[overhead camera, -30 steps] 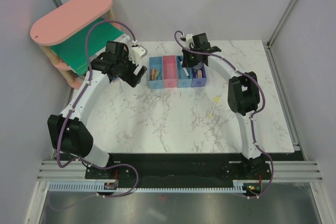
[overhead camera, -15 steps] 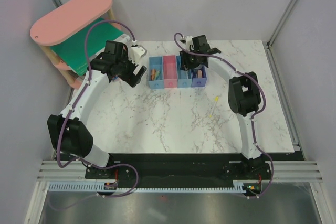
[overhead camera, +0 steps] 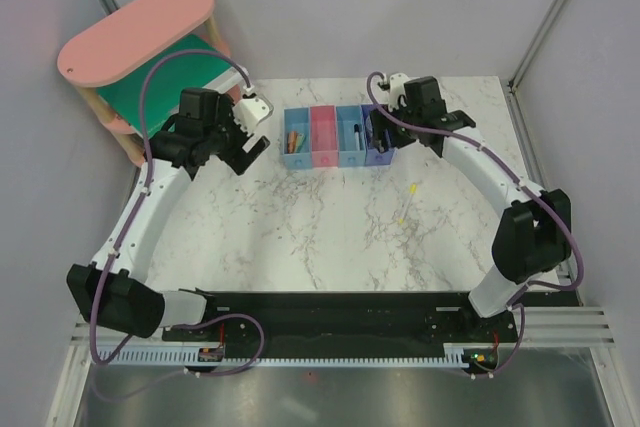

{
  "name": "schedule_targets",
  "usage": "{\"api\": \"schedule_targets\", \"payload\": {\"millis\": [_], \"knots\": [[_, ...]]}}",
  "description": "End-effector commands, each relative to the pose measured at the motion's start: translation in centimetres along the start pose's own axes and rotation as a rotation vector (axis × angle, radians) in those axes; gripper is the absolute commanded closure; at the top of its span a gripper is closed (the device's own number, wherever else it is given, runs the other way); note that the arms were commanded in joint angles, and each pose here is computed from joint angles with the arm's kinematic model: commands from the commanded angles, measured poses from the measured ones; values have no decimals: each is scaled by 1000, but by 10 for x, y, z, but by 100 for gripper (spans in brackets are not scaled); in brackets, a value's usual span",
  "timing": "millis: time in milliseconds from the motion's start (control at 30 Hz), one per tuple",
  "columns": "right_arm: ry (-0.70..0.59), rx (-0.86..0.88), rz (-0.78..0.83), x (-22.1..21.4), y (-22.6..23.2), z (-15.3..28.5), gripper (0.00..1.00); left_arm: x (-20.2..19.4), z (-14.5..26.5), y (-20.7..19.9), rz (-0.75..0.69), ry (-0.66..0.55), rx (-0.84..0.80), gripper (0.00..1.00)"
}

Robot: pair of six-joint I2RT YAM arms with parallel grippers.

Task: Sort the stationery into containers
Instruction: Place the stationery in the storage box, then pick up the pen from the center of the board.

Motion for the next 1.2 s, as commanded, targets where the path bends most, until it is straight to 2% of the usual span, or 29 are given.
{"api": "schedule_targets", "payload": {"millis": [0,100,233,467,767,867,1067,1167], "knots": [[214,-27,-57,-71,-6,0,24,5,18,3,-110,-53,32,0],[318,-12,-158,-114,-7,-3,24,2,28,0,-138,-57,42,0],[397,-55,-295,-145,-13,-12,25,-4,39,-2,-176,-46,59,0],[413,-137,-358,-156,-29,-10,27,-5,54,-2,-195,-45,85,0],[482,-127,-385,-177,-29,-22,30,-4,54,-4,-179,-53,80,0],[508,-120,-392,-182,-28,-29,36,-3,53,-3,-178,-53,77,0],[554,-103,-404,-190,-28,-40,53,2,50,0,-179,-56,73,0],[577,-102,-404,-195,-29,-44,72,3,48,1,-178,-54,69,0]]}}
Point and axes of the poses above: each gripper's point midway between its finger pads, its own z axis back along the fingers, its own y axis along the line the jaws close on, x = y × z, the point moved 5 cm from there along z, back along the fingers, and after that the axes turned 3 degrees about z, right-handed, at the moved point
